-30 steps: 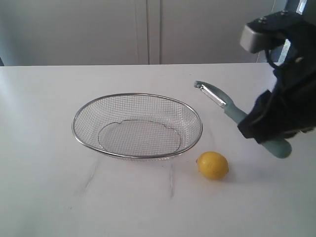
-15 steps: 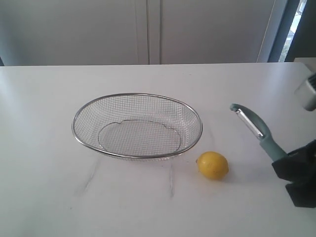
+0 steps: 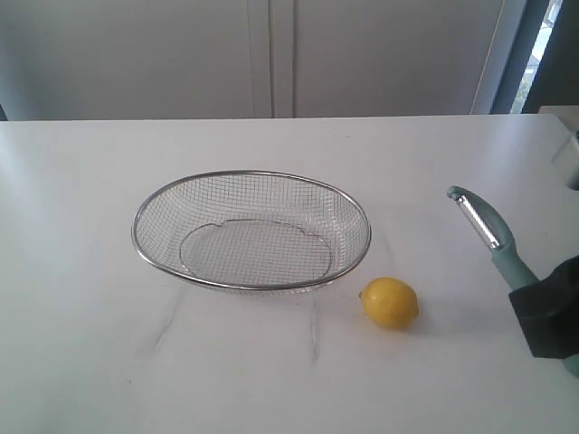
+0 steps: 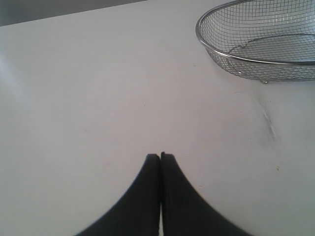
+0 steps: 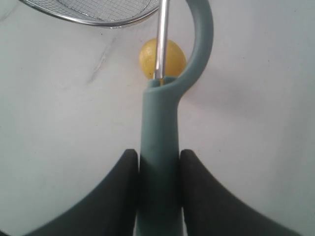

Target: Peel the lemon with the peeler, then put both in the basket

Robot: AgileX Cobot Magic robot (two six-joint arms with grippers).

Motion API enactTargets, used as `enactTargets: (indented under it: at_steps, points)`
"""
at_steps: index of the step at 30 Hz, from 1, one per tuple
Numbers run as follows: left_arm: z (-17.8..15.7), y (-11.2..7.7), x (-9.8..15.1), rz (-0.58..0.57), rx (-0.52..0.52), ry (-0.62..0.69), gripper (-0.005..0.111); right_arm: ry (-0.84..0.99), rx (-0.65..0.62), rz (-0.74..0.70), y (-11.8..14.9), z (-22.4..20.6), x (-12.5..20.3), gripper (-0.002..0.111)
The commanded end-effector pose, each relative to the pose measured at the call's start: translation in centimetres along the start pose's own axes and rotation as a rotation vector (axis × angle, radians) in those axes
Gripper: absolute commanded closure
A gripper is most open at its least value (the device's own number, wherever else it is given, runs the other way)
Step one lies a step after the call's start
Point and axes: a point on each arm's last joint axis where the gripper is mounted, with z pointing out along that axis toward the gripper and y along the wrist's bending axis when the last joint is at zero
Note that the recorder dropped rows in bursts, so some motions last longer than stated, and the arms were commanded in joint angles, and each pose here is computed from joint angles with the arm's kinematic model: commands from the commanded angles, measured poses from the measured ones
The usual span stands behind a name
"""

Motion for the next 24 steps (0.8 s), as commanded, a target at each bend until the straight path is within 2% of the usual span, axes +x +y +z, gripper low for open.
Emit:
enactTargets:
  at_steps: [1,10,16,22,24]
  points:
    - [0.0,0.0,0.1,-0.001,0.005,-0.005,0.107,-0.017,0.009,0.004,-0.1,-0.1,0.0,0.108]
    - [0.0,0.0,-0.3,-0.001,0.000,-0.042,0.107,-0.017,0.009,0.004,-0.1,-0.1,0.0,0.108]
    - [-0.3,0.3,-2.4,-0.014,-0.030,-0.281,0.107,-0.017,0.009,0.004,-0.1,-0.1,0.0,0.108]
    - [-1.2,0.6,-4.3,-0.256,0.003,-0.518,0.107,-0.017,0.009,0.004,-0.1,-0.1,0.0,0.108]
    - [-1.8,0.7,-5.3,-0.308,0.019,-0.652,0.107,-0.017,0.009,0.004,-0.1,-0.1,0.0,0.108]
